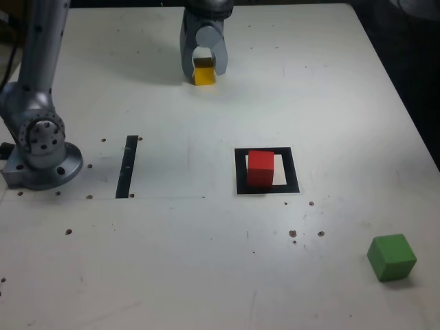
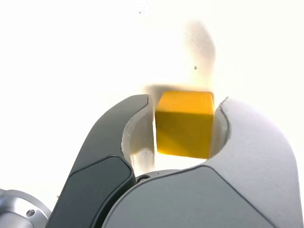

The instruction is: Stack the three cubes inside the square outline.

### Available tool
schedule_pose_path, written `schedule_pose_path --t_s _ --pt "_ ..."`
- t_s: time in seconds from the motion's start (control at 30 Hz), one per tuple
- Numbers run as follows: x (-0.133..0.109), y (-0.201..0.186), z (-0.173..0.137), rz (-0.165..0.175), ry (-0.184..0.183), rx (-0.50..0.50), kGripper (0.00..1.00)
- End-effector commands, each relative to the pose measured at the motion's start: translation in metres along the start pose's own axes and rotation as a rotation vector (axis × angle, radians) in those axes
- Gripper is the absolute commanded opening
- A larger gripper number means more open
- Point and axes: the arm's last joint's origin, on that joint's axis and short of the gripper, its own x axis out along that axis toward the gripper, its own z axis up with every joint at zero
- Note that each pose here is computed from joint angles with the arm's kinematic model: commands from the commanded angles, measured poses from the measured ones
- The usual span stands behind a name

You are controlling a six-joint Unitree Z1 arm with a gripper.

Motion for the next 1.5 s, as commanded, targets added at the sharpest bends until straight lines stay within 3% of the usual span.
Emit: schedule_pose_path --t_s 0.0,0.13,0.37,0.6,0.8,0.97,1.13,1.2,1.37,1.47 --pt "-0.016 -0.010 -0.006 0.016 -0.030 0.000 0.19" --pt "-0.043 -0.034 -0.012 0.036 -0.069 0.011 0.14" --pt "-0.086 -0.100 -0.021 0.058 -0.079 0.078 0.13" --pt "-0.122 -0.181 -0.026 0.066 -0.116 0.177 0.13" --pt "-0.130 -0.229 -0.025 0.038 -0.135 0.214 0.12" --pt "-0.125 -0.258 -0.014 0.037 -0.117 0.238 0.12" --pt "-0.117 -0.271 -0.004 0.060 -0.086 0.251 0.14" --pt "-0.115 -0.267 -0.005 0.071 -0.071 0.244 0.23" --pt "-0.108 -0.226 -0.016 0.068 -0.021 0.193 0.76" --pt "-0.105 -0.195 -0.025 0.063 -0.016 0.146 0.88"
